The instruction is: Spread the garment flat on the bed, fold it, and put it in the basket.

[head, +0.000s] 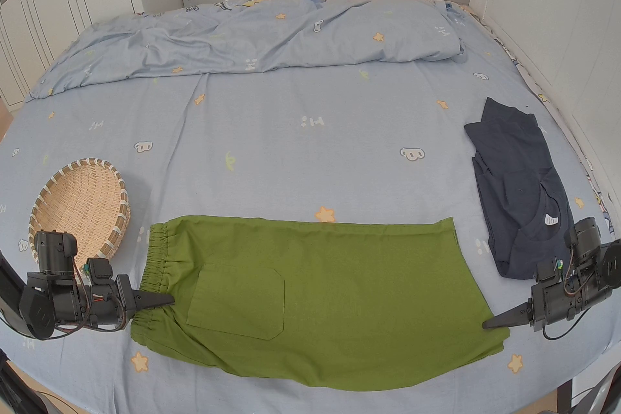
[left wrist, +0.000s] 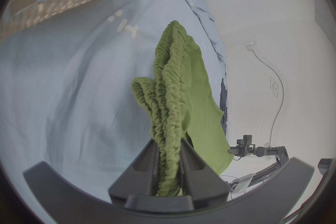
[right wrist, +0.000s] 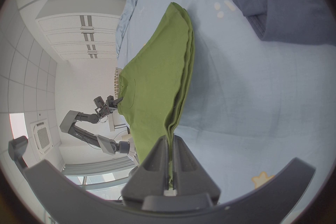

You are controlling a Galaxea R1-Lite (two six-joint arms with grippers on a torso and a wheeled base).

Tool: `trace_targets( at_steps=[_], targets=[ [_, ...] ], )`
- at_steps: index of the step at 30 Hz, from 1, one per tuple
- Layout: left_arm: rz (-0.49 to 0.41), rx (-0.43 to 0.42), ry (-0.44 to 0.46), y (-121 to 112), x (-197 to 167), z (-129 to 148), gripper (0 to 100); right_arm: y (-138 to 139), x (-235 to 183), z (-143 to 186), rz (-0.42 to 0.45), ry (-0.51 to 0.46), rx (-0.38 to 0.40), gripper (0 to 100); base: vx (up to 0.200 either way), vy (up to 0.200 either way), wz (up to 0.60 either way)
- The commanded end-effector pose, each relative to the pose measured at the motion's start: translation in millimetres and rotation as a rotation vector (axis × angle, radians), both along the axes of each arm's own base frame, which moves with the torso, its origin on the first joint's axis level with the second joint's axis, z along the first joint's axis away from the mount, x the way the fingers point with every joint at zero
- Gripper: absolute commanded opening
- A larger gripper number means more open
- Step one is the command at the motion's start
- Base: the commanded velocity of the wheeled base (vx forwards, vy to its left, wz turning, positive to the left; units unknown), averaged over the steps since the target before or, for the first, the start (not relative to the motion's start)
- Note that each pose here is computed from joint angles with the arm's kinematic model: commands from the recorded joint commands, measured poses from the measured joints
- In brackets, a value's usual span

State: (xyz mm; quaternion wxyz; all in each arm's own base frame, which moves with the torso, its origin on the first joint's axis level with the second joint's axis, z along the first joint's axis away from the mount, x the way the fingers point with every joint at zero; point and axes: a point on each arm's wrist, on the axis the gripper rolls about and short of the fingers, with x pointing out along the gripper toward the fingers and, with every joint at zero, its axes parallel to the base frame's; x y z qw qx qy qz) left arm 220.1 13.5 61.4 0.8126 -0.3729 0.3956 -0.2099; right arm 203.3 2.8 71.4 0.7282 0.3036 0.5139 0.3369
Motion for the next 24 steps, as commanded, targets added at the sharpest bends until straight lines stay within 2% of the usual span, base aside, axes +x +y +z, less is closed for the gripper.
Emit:
trace_targets(
  at_steps=[1,10,11,15,19,21,24],
  targets=[
    [0.012,0.012,0.0,1.9,-18.2,0.2,0,5.4,-13.9,-8.0,0.023,-0.002,0.0,0,0.0,0.0,0.0],
    [0.008,0.021,-0.003,1.9,-18.4,-0.7,0,6.1,-10.1,-18.0,0.029,0.009,-0.001,0,0.0,0.0,0.0],
    [0.009,0.023,-0.004,1.9,-18.6,-0.5,0,6.1,-9.2,-18.2,0.028,0.01,0.0,100,0.0,0.0,0.0],
    [0.021,0.029,-0.043,3.9,-21.9,8.0,0,3.5,-6.5,-17.2,0.014,-0.001,-0.001,100,0.0,0.0,0.0],
    [0.07,0.049,-0.138,12.3,-27.5,27.3,0,-1.6,-3.3,-14.9,-0.013,-0.049,-0.007,100,0.0,0.0,0.0],
    [0.091,0.059,-0.181,15.4,-31.4,36.4,0,-5.1,-0.4,-11.0,-0.032,-0.085,-0.016,100,0.0,0.0,0.0],
    [0.113,0.072,-0.216,18.4,-38.0,48.4,0,-8.0,4.8,13.1,-0.06,-0.212,-0.056,100,0.0,0.0,0.0]
  ],
)
